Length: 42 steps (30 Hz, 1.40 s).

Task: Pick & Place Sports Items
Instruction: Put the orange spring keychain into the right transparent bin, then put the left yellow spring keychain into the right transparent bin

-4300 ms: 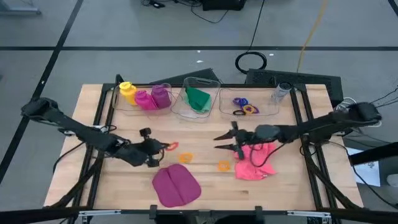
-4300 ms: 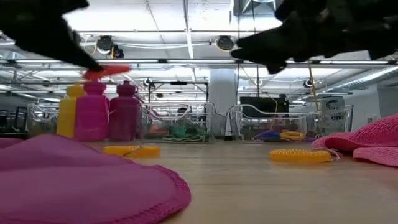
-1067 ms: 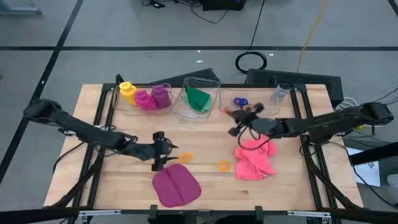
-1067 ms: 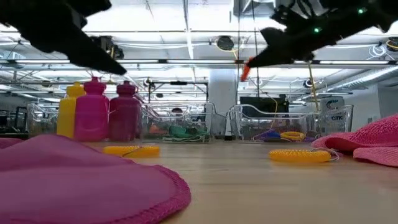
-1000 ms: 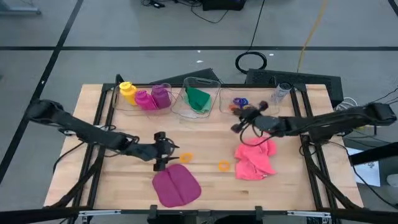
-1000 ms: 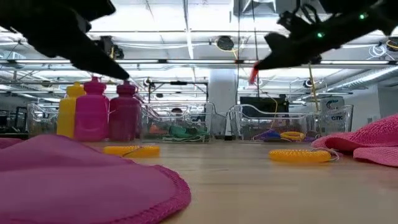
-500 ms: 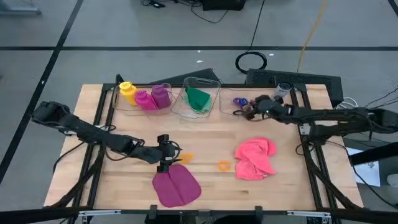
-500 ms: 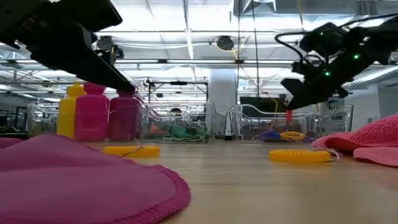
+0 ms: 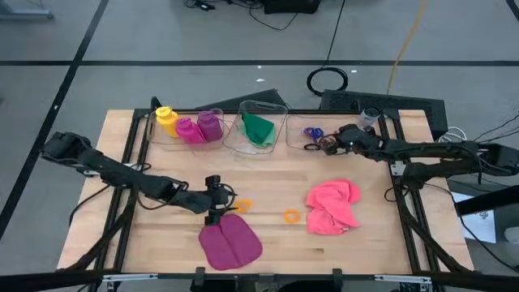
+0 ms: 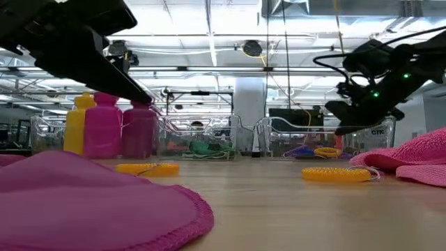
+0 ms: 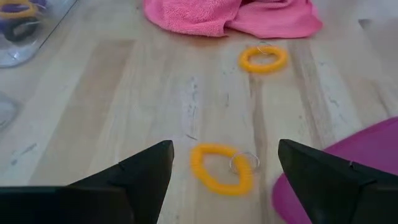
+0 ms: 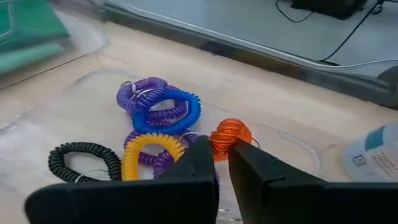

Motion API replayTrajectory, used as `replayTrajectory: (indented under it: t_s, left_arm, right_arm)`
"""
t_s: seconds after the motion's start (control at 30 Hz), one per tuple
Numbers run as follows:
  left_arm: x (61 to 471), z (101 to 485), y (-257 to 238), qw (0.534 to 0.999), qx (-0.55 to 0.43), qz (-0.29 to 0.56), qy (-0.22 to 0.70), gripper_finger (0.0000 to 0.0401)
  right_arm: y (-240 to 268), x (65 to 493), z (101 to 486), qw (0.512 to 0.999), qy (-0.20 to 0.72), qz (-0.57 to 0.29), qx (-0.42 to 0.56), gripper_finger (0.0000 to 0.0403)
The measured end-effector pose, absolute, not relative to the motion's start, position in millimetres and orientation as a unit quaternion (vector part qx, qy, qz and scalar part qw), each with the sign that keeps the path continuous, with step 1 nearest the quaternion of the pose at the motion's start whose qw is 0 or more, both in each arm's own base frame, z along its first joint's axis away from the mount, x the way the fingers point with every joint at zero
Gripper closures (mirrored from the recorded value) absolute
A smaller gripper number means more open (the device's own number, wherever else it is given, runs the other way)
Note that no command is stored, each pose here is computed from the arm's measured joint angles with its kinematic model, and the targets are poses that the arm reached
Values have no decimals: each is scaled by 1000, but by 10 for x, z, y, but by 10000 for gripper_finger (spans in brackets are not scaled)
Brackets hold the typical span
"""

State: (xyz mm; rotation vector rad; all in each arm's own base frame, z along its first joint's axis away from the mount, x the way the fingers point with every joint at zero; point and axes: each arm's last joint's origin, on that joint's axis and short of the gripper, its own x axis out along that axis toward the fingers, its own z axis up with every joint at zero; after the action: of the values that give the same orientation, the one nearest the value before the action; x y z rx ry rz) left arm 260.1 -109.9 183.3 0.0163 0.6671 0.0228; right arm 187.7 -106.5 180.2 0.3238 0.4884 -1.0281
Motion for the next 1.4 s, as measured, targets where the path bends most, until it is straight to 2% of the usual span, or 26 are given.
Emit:
replayTrajectory:
  t_s: [0.2,0.47,0.63,0.87,1.23,1.4]
  left_arm:
    - [2601,1832,-1099,945,12,10,327,155]
    - [2601,1832,-1099,945,12,10,327,155]
    - [2601,1832,-1099,945,11,10,327,155]
    - [2600,1831,-1098,945,11,10,328,155]
    - [2599,1830,-1098,944,8,11,328,155]
    - [2592,1821,-1111,941,-11,-8,338,155]
  right_arm:
    - [-1066,1881,1807,833,233,-480,143,384]
    - [-1064,1911,1832,849,226,-459,134,314]
    - [-1063,1982,1912,884,189,-405,138,275]
    - [-984,2106,2067,933,119,-316,126,242]
    - [-509,2315,2320,981,16,-193,29,218]
    - [-290,2358,2376,997,-8,-75,15,215]
